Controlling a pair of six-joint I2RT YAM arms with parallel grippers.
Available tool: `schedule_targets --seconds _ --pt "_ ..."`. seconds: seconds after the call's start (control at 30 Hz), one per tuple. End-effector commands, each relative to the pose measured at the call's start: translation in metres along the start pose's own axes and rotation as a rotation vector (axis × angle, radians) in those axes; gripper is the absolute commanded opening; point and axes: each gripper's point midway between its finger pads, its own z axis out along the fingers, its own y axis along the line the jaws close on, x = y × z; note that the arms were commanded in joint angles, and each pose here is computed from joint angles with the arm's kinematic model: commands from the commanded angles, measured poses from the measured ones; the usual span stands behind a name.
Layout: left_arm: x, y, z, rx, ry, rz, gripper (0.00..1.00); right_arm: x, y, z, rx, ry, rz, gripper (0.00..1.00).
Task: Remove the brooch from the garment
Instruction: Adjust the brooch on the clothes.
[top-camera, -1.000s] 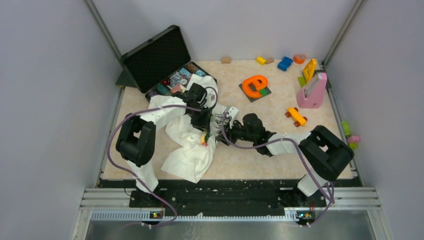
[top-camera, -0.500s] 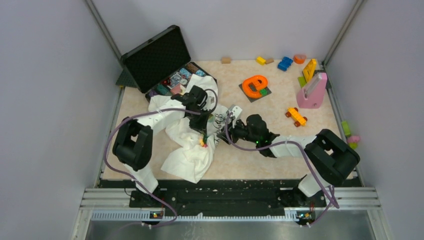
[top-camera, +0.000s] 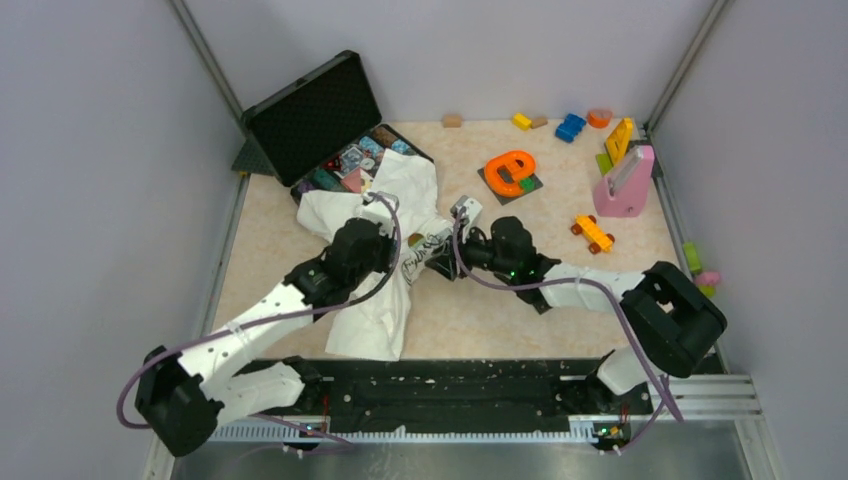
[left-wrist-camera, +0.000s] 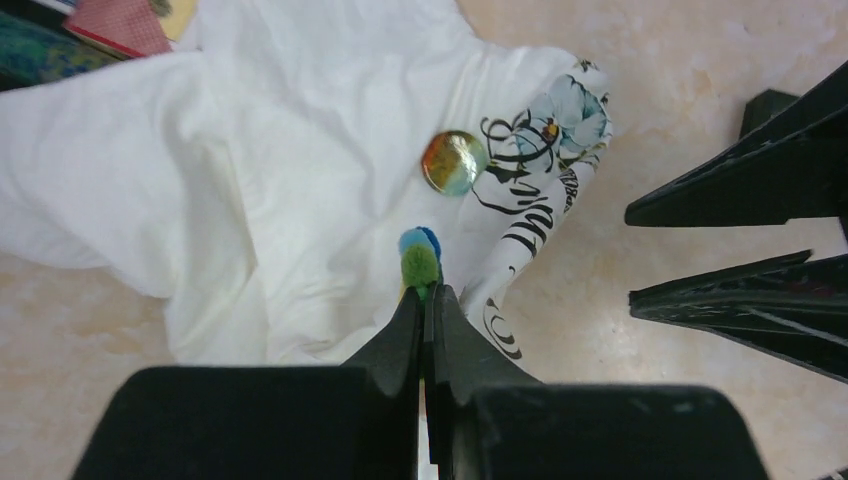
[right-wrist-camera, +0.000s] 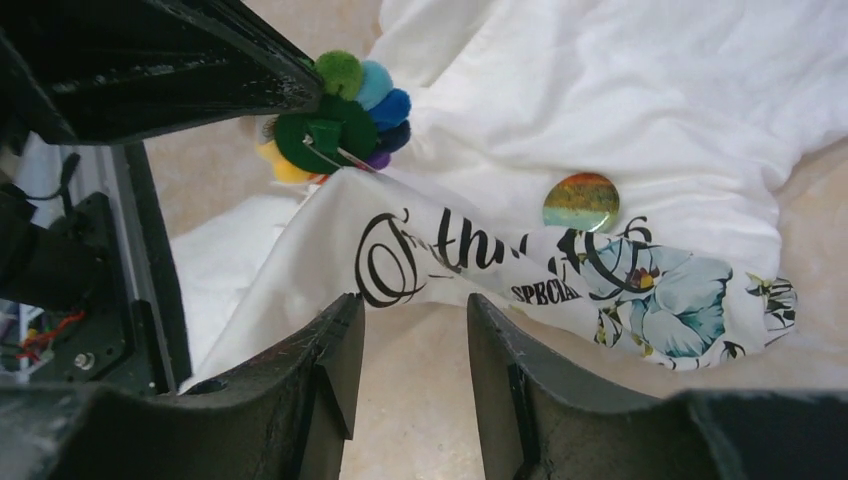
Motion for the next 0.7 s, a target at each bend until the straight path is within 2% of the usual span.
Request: schedule_targets --seconds 0.0,0.1,0.17,0.27,0.37,0.53,0.67 --pt "-0.070 0.020 -0.025 -0.093 -0.442 -0.032 0.00 -0.064 0.015 -0.008 -0.023 -0.131 0.028 0.45" --pt "-0.085 0.013 -0.042 -0.012 -0.658 -0.049 0.00 -0.077 0.018 -0.013 -0.020 -0.166 0.044 0.47" --pt "-0.084 0.005 -0.045 0.048 -0.728 -0.082 0.00 -0.082 0.019 -0.015 -0.018 -0.181 0.055 0.48" --pt "-0.077 -0.003 -0.043 0.114 -0.727 -0.189 0.00 -0.086 0.014 -0.018 -0.013 -0.192 0.081 0.50" --pt "-0.068 -0.020 -0.045 0.234 -0.736 -0.236 0.00 -0.086 0.012 -0.018 -0.040 -0.184 0.092 0.54" --pt "-0.058 -0.029 -0.056 0.337 -0.767 -0.340 0.00 -0.075 0.003 -0.019 -0.026 -0.142 0.122 0.62" --pt "-0.050 -0.042 -0.062 0.426 -0.749 -0.341 0.00 -0.071 0.005 -0.023 -0.053 -0.155 0.133 0.72"
